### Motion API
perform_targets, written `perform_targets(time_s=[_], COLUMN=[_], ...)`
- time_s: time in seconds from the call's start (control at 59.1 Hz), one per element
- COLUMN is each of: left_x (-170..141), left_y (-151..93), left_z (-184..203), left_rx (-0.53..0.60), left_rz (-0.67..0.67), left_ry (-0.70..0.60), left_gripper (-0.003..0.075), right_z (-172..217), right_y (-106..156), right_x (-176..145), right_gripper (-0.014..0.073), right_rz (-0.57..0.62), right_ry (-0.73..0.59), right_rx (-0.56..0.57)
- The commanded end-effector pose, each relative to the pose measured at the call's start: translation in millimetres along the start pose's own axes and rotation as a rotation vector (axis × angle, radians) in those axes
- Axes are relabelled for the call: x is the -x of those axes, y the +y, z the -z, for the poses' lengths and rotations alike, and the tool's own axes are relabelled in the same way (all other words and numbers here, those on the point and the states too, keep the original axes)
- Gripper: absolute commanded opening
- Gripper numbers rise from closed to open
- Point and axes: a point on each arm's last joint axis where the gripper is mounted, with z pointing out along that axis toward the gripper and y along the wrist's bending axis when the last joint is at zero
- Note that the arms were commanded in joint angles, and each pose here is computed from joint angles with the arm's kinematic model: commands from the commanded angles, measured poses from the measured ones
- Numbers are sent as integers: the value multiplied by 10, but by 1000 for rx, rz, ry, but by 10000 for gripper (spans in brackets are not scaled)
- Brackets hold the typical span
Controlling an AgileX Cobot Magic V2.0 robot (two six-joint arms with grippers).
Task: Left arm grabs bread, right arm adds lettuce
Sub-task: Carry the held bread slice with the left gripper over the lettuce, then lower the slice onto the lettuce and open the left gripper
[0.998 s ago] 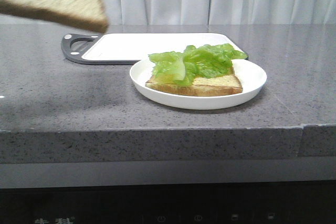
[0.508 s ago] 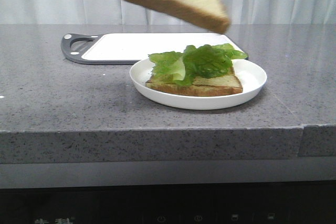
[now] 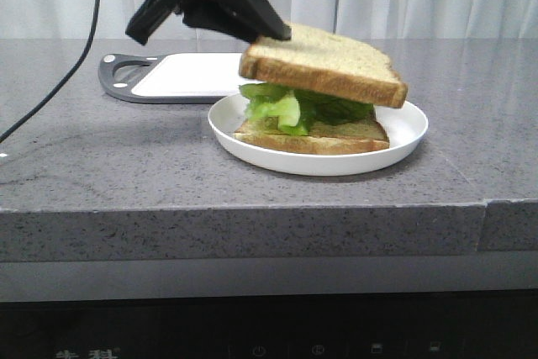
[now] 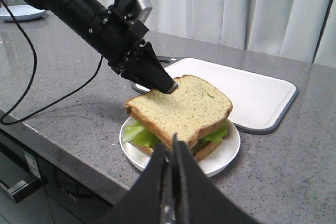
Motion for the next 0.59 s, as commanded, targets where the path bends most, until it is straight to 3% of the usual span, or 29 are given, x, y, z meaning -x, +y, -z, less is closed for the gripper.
perform_targets(time_s=[0.0,0.186,0.271,0.457,0.575], left_x=[112,117,114,113,126], left_y=[-165,-144,-137,-170,-239], left_z=[142,143,142,185,305], left_rx=[-53,-28,-20,-25,-30], left_rz=[-1,-23,-32,-42,-81], left_ry=[-69,-75,-72,-78,-105], left_gripper=[-20,0,86,375,442], right_z=[9,8,8,8,8], right_y=[-14,-11,-11,-11,-12], right_x=[133,125,125,125,126], right_gripper=[-59,-59,-59,-59,-59], right_rz=[-3,-3,-3,-3,-3], right_ry=[-77,-68,-68,-69,-70], right_rx=[-18,-15,-15,-15,-15])
